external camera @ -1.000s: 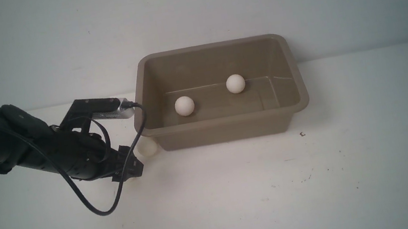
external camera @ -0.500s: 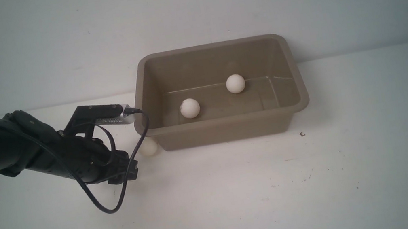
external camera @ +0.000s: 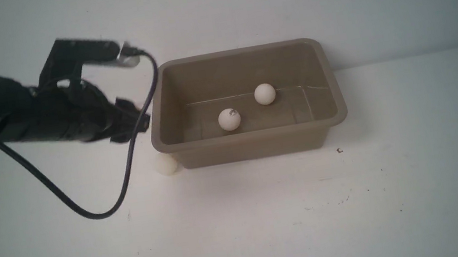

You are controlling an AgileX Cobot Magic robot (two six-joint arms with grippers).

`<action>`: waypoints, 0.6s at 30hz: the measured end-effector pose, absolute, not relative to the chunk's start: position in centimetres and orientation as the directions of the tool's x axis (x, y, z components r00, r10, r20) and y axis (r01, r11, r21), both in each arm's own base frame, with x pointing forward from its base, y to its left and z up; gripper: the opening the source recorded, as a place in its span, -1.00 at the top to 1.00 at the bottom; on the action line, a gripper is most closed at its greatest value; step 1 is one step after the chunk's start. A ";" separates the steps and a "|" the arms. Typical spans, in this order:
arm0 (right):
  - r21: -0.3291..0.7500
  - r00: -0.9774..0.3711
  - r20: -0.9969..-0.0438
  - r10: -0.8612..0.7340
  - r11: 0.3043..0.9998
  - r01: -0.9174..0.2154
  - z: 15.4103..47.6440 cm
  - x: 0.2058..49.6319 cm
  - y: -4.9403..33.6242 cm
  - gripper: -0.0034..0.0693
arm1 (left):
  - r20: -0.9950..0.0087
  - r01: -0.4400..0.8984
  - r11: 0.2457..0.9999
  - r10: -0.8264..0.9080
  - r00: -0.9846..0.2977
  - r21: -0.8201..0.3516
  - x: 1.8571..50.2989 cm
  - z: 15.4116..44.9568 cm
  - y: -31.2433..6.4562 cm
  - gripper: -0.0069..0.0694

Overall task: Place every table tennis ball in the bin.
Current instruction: Use the left arm to put the table tennis ball into the box

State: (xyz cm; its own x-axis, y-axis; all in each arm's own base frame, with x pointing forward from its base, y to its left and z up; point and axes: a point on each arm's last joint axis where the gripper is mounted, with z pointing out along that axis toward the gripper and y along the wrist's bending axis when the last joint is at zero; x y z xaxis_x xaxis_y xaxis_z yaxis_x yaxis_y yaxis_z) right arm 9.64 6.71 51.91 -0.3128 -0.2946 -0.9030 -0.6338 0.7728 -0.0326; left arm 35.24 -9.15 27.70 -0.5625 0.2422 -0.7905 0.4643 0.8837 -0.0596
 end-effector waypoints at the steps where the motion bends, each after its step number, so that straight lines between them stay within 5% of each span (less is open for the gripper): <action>1: -0.043 -0.308 -0.903 -0.300 0.776 -0.629 51.8 9.5 6.5 0.06 | -0.808 0.491 0.870 0.258 -0.530 -0.044 35.5 28.3 -10.3 -0.10; 8: -0.105 -0.271 -0.907 -0.322 0.797 -0.595 50.2 6.2 4.3 0.86 | -0.794 0.539 0.841 0.288 -0.535 -0.057 38.1 26.4 -13.7 -0.10; 18: -0.077 -0.285 -0.923 -0.259 0.849 -0.522 43.7 -0.1 0.5 0.95 | -0.737 0.550 0.830 0.315 -0.598 -0.091 41.9 21.8 -15.1 -0.10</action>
State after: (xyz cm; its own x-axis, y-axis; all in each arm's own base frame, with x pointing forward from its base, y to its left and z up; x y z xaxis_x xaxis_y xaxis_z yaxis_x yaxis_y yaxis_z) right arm -0.10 0.49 43.68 -0.2846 -0.2588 -0.9231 -0.5225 0.8492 -0.0770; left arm 41.86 -15.10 21.79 -0.5977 0.3150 -0.7372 0.5500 0.8302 -0.0912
